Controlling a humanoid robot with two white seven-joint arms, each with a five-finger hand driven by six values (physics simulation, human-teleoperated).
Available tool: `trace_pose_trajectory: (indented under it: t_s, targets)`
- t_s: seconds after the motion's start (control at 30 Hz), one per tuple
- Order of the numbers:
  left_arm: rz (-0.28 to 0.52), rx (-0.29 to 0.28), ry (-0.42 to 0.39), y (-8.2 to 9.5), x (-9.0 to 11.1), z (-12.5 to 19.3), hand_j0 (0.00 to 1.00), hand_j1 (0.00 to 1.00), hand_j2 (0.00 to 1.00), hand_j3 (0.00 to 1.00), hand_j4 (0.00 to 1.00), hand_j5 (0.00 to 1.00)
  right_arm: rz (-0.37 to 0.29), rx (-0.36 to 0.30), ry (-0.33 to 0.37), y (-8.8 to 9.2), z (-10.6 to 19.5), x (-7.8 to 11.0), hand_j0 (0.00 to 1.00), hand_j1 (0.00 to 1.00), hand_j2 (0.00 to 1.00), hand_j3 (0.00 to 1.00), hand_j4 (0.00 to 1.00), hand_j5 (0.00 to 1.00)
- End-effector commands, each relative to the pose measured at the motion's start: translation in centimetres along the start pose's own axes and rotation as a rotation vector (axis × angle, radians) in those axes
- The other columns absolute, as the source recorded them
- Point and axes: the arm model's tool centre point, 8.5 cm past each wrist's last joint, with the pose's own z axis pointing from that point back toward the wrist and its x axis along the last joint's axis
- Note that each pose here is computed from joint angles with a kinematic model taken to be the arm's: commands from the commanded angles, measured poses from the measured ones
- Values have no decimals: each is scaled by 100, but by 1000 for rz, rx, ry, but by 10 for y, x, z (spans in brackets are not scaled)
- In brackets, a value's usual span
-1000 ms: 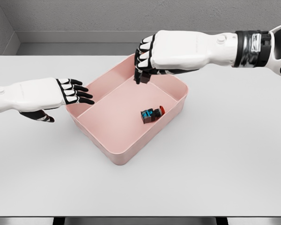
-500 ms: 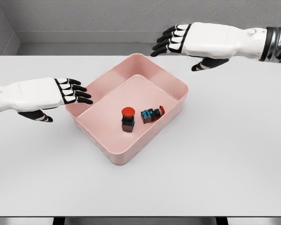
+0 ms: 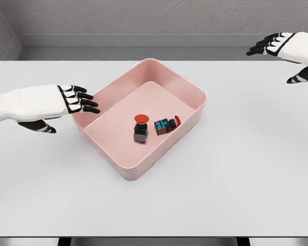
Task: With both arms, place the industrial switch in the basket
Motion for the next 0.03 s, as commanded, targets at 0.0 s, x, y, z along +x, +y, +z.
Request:
trace_pose_trajectory:
  t_s: [0.0]
  targets:
    - [4,2,2,0,0,1,100,100,100,100,100,100,-5,-5,-4,0,-2,1,100,100,100,100,100,100]
